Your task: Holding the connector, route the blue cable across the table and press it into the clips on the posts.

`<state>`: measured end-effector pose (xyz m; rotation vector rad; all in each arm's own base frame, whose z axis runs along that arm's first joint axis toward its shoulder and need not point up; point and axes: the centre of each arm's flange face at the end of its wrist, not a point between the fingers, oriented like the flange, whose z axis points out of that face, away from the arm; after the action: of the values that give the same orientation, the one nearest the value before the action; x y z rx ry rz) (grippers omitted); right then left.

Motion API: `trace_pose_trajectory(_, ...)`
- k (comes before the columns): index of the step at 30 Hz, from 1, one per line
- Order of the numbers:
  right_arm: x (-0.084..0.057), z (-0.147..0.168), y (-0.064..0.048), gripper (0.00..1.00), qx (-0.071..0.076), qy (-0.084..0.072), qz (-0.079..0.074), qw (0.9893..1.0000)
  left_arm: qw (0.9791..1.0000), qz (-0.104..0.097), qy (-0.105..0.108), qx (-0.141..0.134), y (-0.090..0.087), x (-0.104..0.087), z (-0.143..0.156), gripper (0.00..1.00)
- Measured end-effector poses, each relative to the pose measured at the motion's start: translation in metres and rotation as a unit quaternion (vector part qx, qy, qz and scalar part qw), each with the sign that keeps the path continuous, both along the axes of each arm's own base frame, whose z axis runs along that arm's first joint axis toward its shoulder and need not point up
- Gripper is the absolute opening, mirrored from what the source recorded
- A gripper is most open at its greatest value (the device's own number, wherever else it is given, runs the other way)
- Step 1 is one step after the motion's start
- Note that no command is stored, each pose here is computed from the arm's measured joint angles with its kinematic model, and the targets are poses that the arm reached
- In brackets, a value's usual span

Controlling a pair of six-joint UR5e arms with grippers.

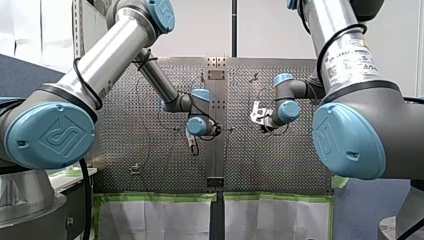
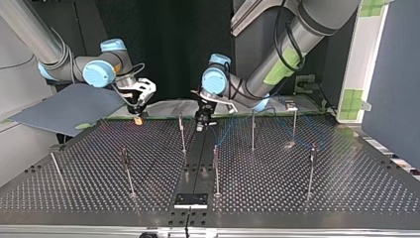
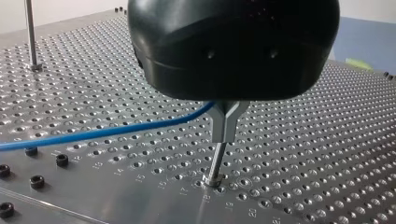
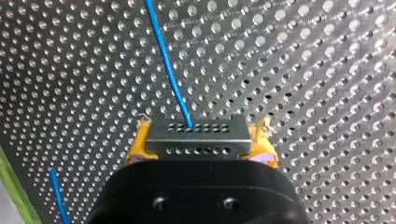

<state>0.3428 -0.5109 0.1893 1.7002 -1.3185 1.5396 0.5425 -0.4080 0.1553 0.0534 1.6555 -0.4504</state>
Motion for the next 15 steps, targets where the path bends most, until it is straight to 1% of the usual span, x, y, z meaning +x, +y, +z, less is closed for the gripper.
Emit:
trace_pose_trajectory(4, -0.002, -0.004, -0.004, 0.00, 0.002, 0.001, 0.000, 1.0000, 0.9998, -0.019, 0.004, 0.000, -0.005, -0.002, 0.000, 0.00)
trace_pose_trajectory(8, -0.001, -0.005, -0.007, 0.00, 0.001, 0.001, 0.000, 1.0000, 0.9996, -0.028, 0.007, 0.000, -0.009, -0.003, -0.003, 0.00)
trace_pose_trajectory(10, -0.001, -0.004, -0.010, 0.00, -0.001, -0.001, 0.000, 1.0000, 0.9995, -0.031, 0.011, 0.005, -0.013, -0.003, -0.007, 0.00)
trace_pose_trajectory(12, 0.000, -0.001, -0.012, 0.00, -0.004, -0.002, 0.000, 1.0000, 0.9994, -0.029, 0.016, 0.009, -0.015, -0.001, -0.011, 0.00)
trace_pose_trajectory(15, 0.000, 0.002, -0.016, 0.00, -0.008, -0.004, 0.000, 1.0000, 0.9996, -0.017, 0.019, 0.011, -0.016, 0.007, -0.019, 0.00)
